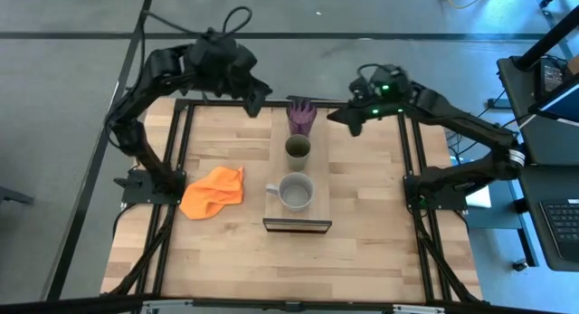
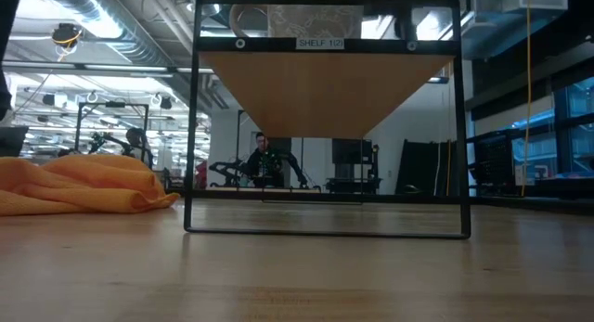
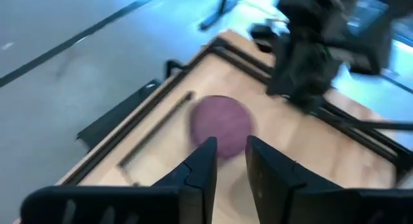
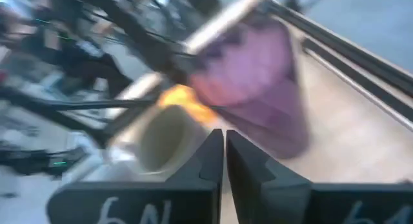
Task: Stack small to large cups/mugs on shelf
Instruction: Return to Home Position
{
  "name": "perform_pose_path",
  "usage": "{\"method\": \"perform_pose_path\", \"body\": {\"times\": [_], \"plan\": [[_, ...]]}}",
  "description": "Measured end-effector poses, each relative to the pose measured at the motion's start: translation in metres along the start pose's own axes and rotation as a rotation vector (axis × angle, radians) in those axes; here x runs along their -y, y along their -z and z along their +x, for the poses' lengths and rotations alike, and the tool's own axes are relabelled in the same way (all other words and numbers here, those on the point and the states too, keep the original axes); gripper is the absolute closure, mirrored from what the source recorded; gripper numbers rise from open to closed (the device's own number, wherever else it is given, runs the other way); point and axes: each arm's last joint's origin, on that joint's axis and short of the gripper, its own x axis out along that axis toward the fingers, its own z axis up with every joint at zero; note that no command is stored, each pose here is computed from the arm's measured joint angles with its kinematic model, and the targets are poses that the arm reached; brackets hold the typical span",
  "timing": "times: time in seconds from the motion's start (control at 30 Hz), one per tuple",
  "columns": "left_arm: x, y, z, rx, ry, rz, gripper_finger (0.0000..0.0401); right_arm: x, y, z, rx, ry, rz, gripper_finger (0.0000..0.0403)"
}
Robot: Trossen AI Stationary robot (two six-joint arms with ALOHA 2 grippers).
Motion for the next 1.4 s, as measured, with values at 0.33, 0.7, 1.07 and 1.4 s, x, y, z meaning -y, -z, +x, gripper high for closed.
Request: {"method": "perform_pose_path", "body": {"times": [0.33, 0.7, 1.07, 1.4], "plan": [[0.047, 0.013, -0.027, 0.074, 0.169, 0.199, 0.0323, -0.057, 0.000, -0.077, 0.091, -0.399, -0.216, 0.0381], [0.091, 0.027, -0.032, 0.155, 0.270, 0.297, 0.0323, -0.090, 0.027, -0.113, 0.046, -0.566, -0.232, 0.0381], [0.112, 0.080, -0.010, 0.255, 0.331, 0.251, 0.0325, -0.103, 0.066, -0.067, 0.178, -0.798, -0.276, 0.0381], [0.068, 0.138, -0.033, 0.481, 0.440, 0.159, 0.0323, -0.084, 0.094, -0.087, 0.322, -0.890, -0.258, 0.0381]]}}
